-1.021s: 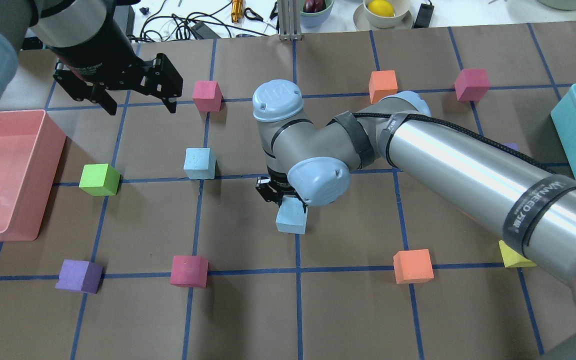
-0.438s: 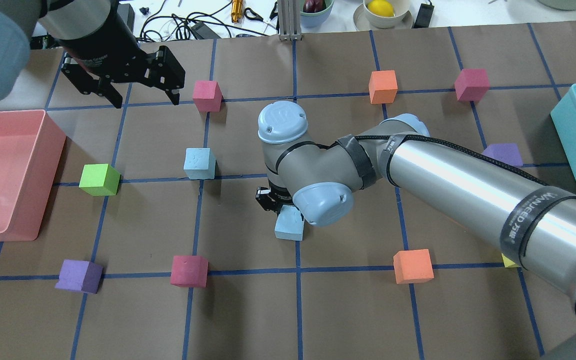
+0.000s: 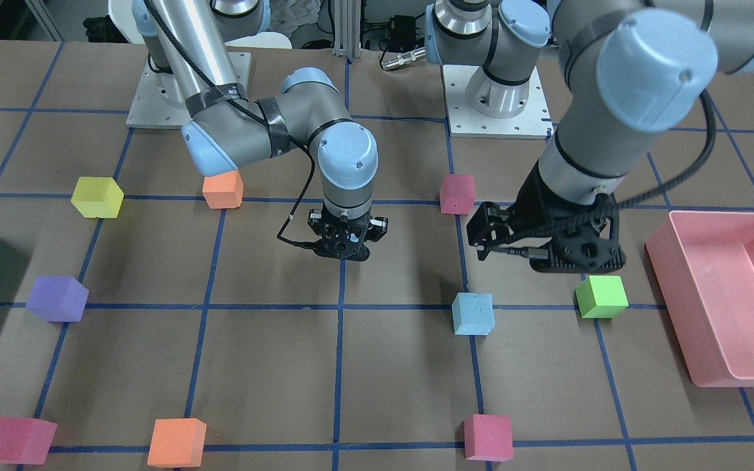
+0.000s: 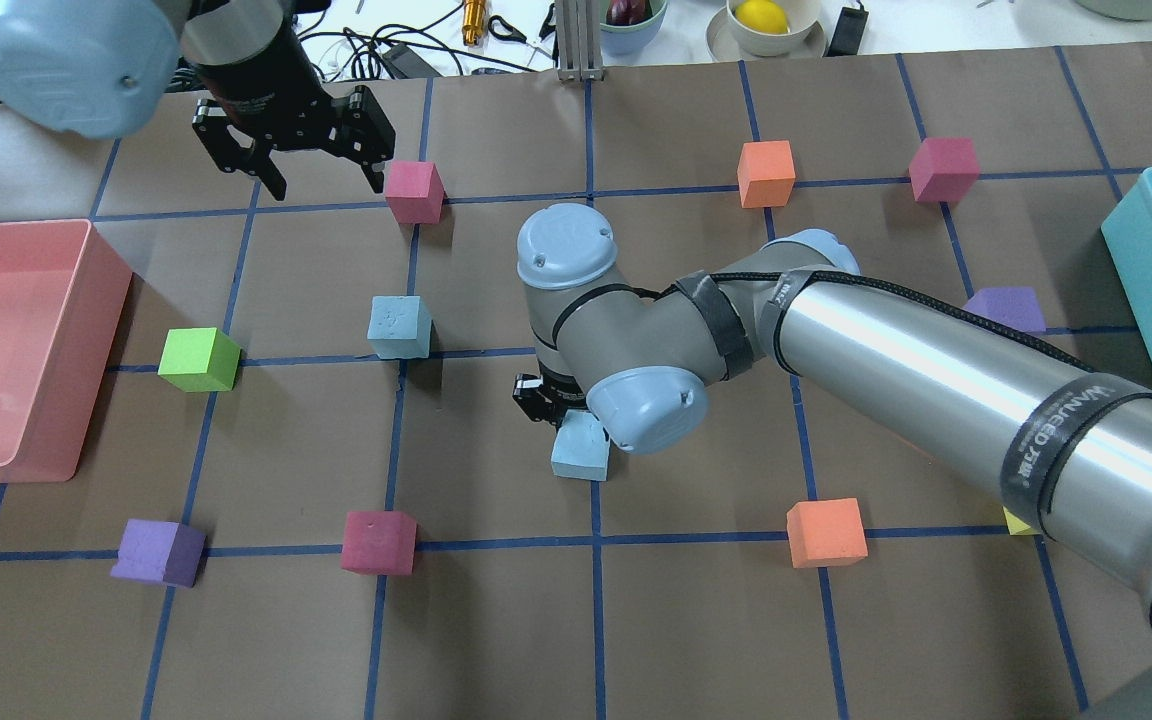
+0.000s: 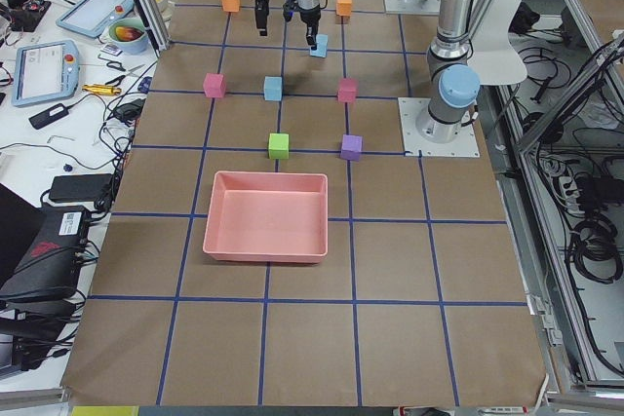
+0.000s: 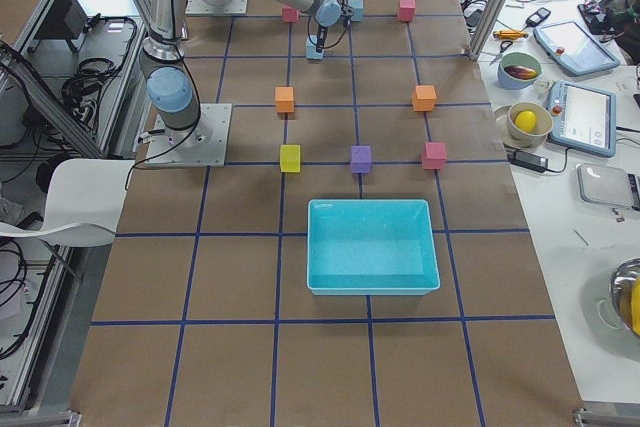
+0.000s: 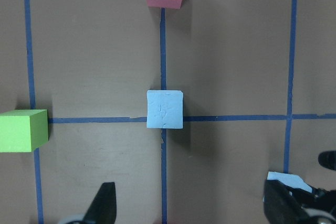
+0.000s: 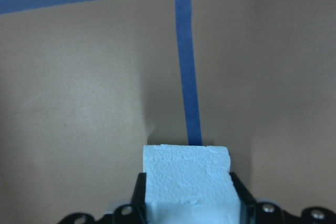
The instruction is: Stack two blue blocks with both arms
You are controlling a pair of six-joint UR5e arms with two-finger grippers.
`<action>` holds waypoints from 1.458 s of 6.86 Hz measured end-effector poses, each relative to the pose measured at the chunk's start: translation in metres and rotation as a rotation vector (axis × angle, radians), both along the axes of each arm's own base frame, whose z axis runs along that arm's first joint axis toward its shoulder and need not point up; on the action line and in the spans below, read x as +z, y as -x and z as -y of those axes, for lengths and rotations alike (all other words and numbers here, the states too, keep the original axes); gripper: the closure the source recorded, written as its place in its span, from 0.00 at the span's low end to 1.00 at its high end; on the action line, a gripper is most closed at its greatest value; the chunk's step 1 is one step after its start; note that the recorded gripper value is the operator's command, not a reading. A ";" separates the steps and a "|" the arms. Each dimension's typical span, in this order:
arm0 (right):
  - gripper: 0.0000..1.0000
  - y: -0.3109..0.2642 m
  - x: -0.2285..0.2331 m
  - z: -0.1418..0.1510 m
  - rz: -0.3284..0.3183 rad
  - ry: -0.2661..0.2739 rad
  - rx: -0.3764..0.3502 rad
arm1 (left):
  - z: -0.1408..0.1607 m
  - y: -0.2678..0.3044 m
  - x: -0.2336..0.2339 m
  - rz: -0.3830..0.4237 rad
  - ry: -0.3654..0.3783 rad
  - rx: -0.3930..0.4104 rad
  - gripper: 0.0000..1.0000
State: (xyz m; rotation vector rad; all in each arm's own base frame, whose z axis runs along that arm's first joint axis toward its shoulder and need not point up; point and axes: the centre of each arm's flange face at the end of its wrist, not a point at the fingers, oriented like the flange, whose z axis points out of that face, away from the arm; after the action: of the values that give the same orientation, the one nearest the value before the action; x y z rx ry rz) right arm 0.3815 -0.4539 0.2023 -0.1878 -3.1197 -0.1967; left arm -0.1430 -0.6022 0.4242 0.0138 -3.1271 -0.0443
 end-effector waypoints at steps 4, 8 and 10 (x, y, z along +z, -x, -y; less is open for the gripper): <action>0.00 0.003 0.004 0.003 0.007 0.012 -0.007 | 0.039 -0.003 -0.134 0.036 -0.115 -0.009 0.00; 0.00 0.040 0.045 0.031 0.041 0.070 -0.057 | 0.040 -0.003 -0.217 0.034 -0.212 0.002 0.06; 0.00 0.105 0.110 0.044 0.064 0.115 -0.054 | 0.036 -0.002 -0.237 0.035 -0.242 0.002 0.46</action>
State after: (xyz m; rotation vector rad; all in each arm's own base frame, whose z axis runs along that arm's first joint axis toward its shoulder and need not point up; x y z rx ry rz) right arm 0.2762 -0.4983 0.3127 -0.2720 -3.1940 -0.0234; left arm -0.1406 -0.6379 0.1868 0.0213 -3.1340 -0.4266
